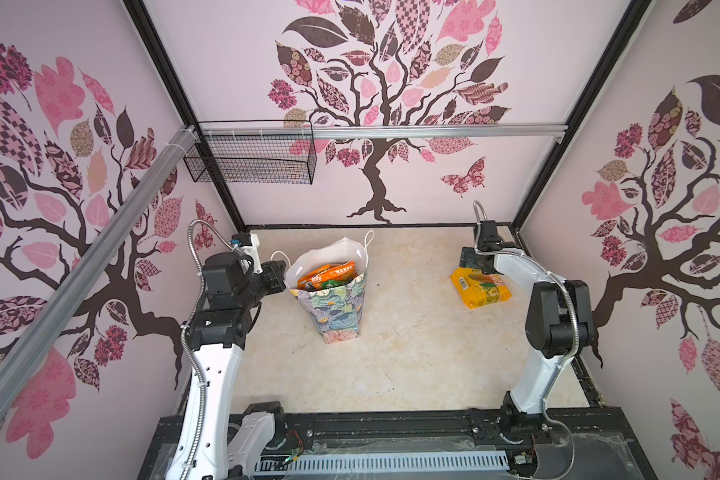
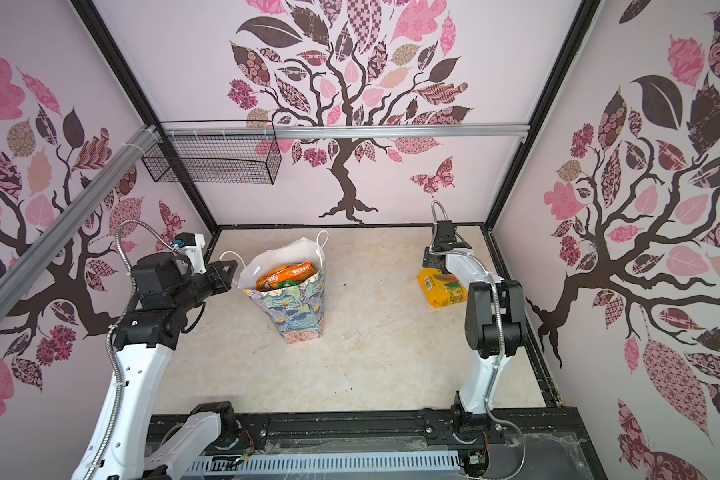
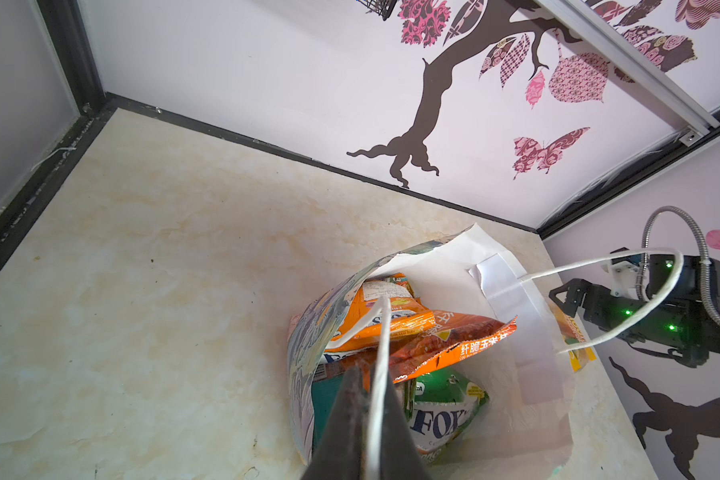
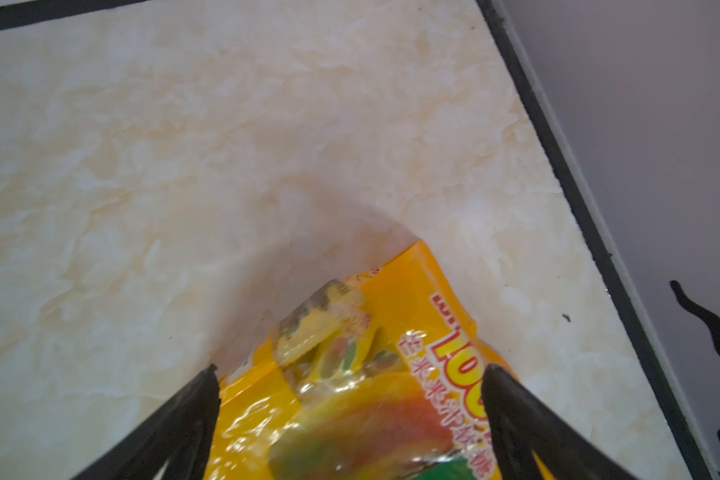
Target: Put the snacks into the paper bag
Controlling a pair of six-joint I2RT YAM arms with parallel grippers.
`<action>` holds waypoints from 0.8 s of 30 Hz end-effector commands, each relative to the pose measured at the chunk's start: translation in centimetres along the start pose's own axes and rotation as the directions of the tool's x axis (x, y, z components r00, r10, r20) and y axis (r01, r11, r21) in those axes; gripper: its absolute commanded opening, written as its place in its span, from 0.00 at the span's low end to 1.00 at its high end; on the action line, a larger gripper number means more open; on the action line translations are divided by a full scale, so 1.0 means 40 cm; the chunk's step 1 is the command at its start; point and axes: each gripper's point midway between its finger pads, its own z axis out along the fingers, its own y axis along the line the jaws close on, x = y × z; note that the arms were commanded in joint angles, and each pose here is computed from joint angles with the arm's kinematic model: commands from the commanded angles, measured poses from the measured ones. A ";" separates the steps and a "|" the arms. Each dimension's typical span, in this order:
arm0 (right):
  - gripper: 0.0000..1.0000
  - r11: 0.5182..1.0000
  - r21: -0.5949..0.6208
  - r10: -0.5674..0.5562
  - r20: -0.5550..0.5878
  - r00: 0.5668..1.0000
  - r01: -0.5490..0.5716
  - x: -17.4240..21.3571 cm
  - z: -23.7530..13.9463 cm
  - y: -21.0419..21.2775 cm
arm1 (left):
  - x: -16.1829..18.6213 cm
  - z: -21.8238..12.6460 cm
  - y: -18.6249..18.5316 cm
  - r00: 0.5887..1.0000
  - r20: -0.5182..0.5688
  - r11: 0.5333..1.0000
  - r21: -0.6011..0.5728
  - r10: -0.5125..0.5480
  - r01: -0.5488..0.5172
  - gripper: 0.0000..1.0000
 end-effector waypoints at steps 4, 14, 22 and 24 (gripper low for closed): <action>1.00 0.995 -0.081 0.055 0.009 0.998 -0.054 -0.035 0.031 0.038 | 0.008 0.003 0.003 1.000 0.003 1.000 0.008 0.003 -0.003 0.10; 1.00 0.991 -0.100 0.080 -0.069 0.994 -0.087 -0.034 0.114 -0.002 | 0.006 0.002 0.001 1.000 0.008 1.000 0.011 0.004 -0.004 0.10; 0.99 0.959 -0.249 0.101 -0.151 0.983 -0.137 0.027 0.104 0.062 | 0.005 0.001 0.000 1.000 0.008 1.000 0.015 0.002 -0.003 0.10; 0.98 0.941 -0.302 0.101 -0.175 0.979 -0.151 0.046 0.095 0.084 | 0.007 0.003 0.000 1.000 0.003 1.000 0.016 0.001 -0.001 0.10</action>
